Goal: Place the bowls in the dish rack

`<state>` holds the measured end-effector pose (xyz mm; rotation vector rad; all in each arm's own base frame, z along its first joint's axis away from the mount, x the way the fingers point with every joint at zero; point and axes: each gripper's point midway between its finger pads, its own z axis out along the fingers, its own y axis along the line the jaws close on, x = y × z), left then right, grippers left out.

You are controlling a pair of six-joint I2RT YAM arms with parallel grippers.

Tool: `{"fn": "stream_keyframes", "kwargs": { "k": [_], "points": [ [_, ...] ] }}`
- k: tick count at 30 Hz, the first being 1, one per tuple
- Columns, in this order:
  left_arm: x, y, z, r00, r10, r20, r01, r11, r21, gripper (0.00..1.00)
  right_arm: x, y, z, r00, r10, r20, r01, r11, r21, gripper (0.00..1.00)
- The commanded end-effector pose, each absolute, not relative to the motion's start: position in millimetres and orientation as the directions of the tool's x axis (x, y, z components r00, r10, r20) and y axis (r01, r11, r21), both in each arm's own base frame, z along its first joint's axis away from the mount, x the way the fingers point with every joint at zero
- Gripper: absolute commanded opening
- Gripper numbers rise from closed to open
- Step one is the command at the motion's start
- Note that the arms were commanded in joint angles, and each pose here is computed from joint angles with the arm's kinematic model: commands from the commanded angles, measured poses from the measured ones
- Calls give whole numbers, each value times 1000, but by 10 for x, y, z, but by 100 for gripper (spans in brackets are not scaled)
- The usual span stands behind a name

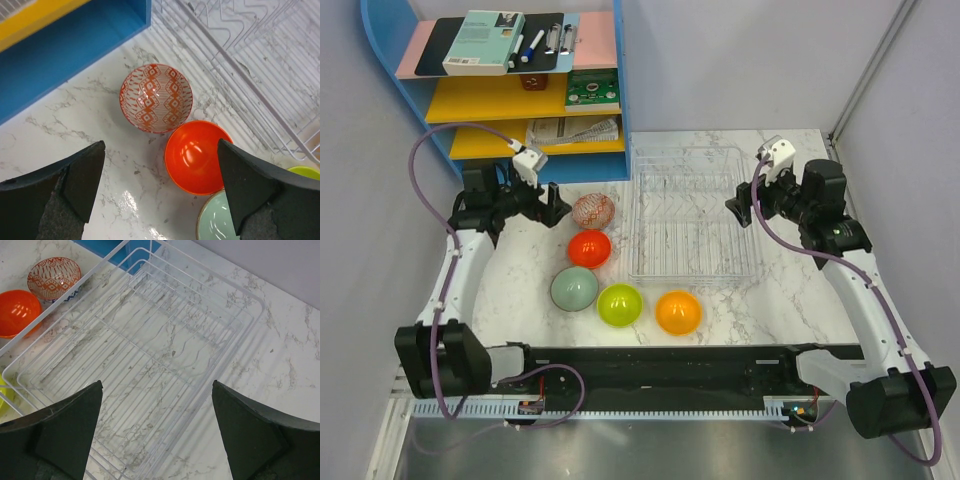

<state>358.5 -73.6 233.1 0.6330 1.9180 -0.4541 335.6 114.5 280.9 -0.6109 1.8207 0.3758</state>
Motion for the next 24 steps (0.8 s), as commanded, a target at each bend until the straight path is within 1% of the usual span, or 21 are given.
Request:
{"fn": "stream_keyframes", "kwargs": {
  "k": [1, 3, 4, 7, 8, 11, 19, 24],
  "points": [
    [3781, -727, 1948, -398, 297, -868, 618, 786, -14, 100, 3375, 1175, 2988, -194, -244, -950, -602, 795, -81, 98],
    [3903, -725, 1804, -411, 309, -858, 600, 800, 1, 100, 3378, 1190, 2962, -198, -251, -948, -611, 788, -81, 98],
    [3967, -716, 1640, -443, 314, -840, 591, 807, -10, 100, 3376, 1197, 2955, -199, -252, -947, -615, 785, -80, 98],
    [4106, -802, 1459, -459, 349, -817, 586, 810, 17, 100, 3383, 1206, 2916, -207, -259, -944, -621, 780, -78, 98],
    [4148, -813, 1296, -493, 360, -792, 574, 819, 15, 100, 3382, 1212, 2905, -207, -261, -943, -625, 777, -78, 98],
    [4312, -818, 1132, -530, 360, -768, 544, 839, 17, 100, 3375, 1219, 2882, -209, -266, -941, -631, 772, -78, 98],
    [4624, -707, 948, -581, 319, -748, 445, 895, 36, 100, 3361, 1232, 2861, -209, -273, -939, -640, 764, -80, 98],
    [4692, -709, 868, -592, 328, -736, 443, 895, 43, 100, 3357, 1238, 2863, -207, -273, -939, -644, 761, -80, 98]
  ]
}}
